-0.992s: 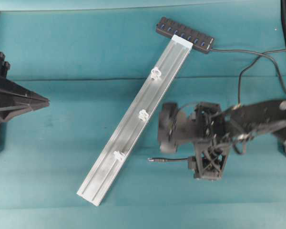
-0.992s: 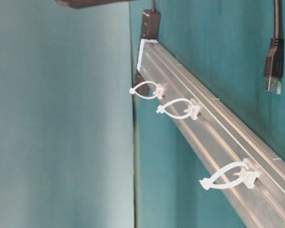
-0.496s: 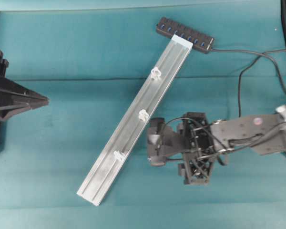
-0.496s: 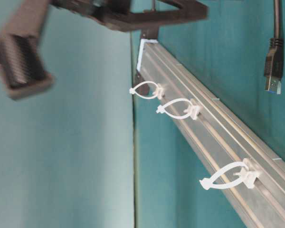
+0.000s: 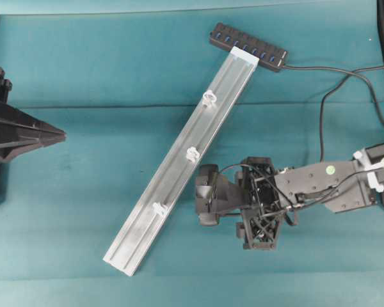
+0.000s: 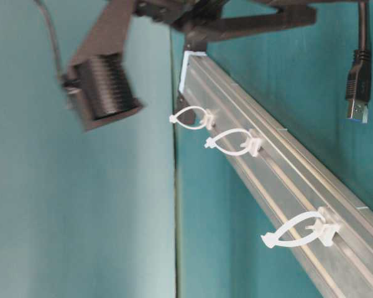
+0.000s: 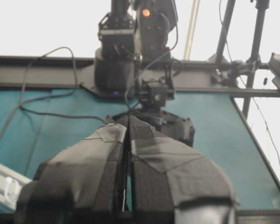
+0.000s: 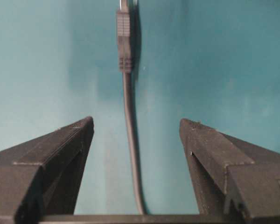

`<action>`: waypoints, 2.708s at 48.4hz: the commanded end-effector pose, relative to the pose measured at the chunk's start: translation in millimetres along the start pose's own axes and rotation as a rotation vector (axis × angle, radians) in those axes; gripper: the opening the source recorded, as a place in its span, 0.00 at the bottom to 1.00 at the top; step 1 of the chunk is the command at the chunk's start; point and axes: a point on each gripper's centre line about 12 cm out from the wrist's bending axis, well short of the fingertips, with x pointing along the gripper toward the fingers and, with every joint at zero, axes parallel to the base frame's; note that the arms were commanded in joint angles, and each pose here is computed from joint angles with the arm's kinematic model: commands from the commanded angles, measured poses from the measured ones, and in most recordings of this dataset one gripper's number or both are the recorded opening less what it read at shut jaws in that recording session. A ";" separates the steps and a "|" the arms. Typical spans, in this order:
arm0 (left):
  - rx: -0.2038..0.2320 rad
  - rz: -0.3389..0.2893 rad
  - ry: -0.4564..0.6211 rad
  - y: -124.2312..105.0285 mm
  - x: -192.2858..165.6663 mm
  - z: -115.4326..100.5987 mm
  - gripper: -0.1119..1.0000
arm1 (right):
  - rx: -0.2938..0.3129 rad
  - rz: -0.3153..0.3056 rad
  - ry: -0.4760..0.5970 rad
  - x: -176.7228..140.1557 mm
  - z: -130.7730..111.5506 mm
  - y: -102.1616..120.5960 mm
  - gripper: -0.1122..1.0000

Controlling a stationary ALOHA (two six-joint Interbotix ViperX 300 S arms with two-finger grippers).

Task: Pass the USB cable through three rings with both arms.
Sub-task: 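Move the right gripper to the black USB cable and grasp it near the plug, then lift the cable with the right gripper toward the top ring by the hub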

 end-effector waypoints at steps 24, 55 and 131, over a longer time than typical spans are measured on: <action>0.004 0.011 -0.016 2.4 1.8 6.7 0.09 | 0.026 0.002 0.003 18.5 -3.2 5.3 0.69; 0.006 0.013 -0.008 2.8 1.2 3.2 0.09 | 0.053 -0.020 0.073 22.1 -5.4 -6.3 0.19; -0.032 -0.003 -0.020 -0.6 1.2 8.0 0.09 | -0.616 -0.035 0.158 -129.2 14.3 -138.3 0.19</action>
